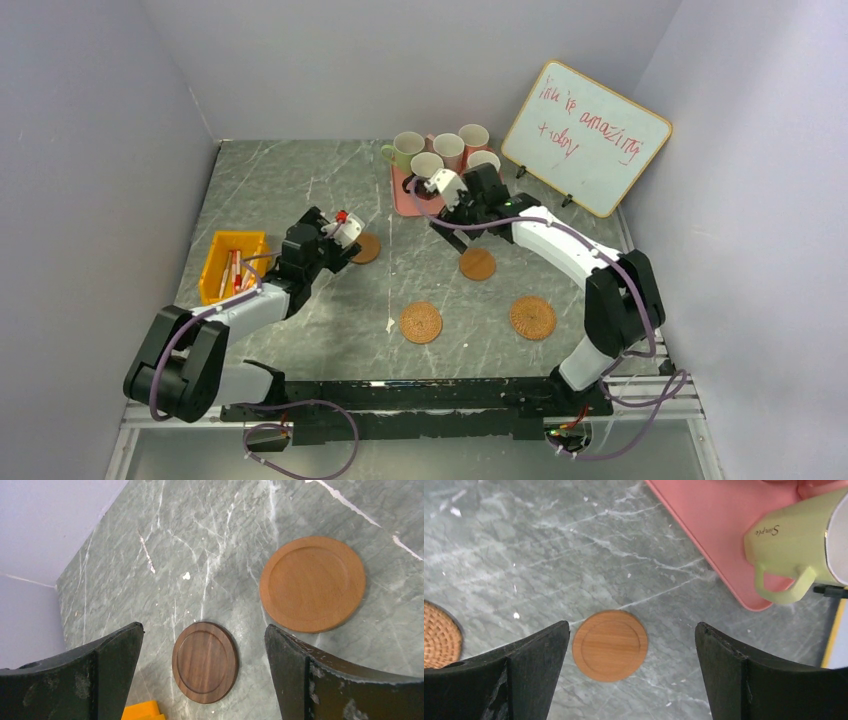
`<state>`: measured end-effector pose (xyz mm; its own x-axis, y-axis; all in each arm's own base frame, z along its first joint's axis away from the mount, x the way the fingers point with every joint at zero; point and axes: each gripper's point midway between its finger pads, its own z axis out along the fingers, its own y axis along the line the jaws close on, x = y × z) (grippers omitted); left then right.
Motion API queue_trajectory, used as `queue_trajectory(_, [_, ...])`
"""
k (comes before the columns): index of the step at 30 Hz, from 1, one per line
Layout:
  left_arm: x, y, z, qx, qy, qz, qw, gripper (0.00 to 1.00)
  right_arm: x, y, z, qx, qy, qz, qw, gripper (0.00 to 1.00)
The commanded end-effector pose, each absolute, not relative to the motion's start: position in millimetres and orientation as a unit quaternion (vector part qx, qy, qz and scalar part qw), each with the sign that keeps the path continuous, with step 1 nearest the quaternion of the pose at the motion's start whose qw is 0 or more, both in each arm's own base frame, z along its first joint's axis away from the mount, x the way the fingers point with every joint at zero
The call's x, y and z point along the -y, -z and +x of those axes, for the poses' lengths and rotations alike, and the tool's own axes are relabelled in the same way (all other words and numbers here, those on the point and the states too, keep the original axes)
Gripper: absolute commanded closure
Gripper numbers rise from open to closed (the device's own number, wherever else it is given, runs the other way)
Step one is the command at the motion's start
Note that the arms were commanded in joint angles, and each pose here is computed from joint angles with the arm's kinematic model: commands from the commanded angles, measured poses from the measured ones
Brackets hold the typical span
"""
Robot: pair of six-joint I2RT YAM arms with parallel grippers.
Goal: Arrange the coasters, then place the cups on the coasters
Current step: Move the coaster to the center of the board.
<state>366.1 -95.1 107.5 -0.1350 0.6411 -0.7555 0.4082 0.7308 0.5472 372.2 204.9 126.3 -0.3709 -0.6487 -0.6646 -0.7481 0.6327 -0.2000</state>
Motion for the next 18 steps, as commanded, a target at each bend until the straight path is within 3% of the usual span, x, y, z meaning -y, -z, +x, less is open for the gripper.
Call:
queue_trajectory(1, [103.5,-121.1,367.9,-0.727,-0.088,0.351,0.584,0.04,-182.7,-114.0,357.5,-0.821,0.03,-0.487,0.294,0.0])
queue_trajectory(5, [103.4,-116.1,368.7,-0.731,-0.089,0.352,0.578,0.04,-167.2,-85.2,344.8,-0.836,0.053,-0.495,0.229,0.0])
queue_trajectory(18, [104.8,-109.9,367.5,-0.731,-0.085,0.36,0.573,0.04,-101.4,-60.8,336.2,-0.857,0.119,-0.461,0.199,0.0])
